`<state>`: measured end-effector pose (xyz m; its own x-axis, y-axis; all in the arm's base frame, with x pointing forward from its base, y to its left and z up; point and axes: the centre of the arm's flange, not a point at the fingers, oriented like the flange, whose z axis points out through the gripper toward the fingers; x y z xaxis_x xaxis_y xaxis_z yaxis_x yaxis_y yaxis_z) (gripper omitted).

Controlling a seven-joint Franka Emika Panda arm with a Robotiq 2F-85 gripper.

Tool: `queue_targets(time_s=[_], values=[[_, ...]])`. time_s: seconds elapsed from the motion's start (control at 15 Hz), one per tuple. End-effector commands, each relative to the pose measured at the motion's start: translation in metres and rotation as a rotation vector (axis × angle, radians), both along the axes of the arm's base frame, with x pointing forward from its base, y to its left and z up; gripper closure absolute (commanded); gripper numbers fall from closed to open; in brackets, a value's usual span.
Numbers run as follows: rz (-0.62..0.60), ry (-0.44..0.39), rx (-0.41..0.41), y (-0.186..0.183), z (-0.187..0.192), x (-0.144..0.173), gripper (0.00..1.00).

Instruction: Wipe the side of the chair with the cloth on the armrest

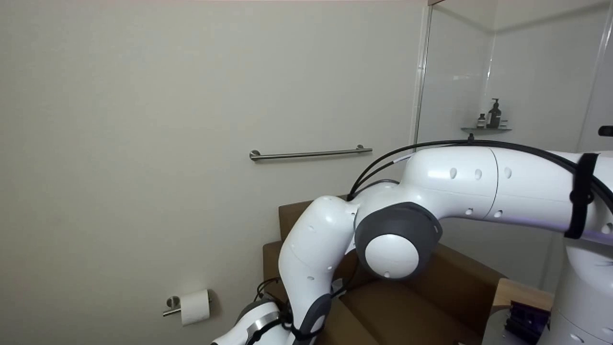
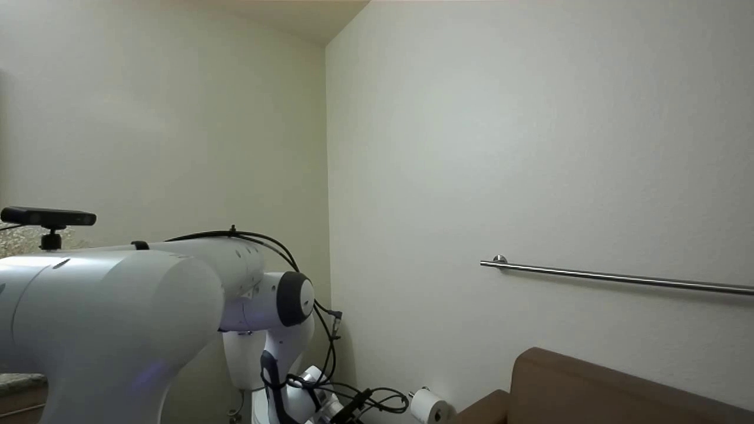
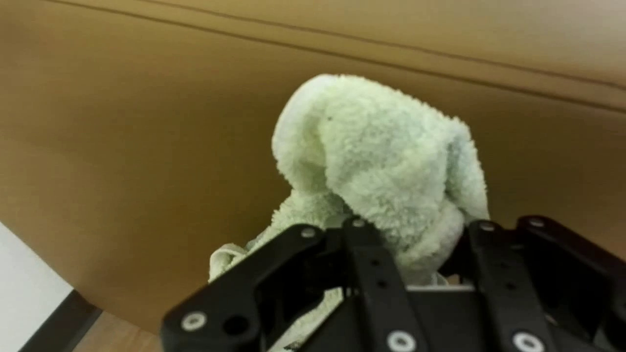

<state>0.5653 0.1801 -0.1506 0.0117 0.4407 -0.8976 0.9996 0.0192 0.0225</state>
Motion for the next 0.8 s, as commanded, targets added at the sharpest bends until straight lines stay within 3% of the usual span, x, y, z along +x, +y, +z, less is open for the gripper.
queue_targets(time_s=[0.0,0.2,0.47,0.73], values=[[-0.067,0.155,-0.081,0.006,-0.007,-0.016,0.93],[-0.09,0.265,-0.119,0.011,0.012,-0.028,0.93],[-0.084,0.427,-0.118,0.014,0.05,-0.022,0.93],[-0.135,0.569,-0.025,0.004,0.099,0.027,0.93]])
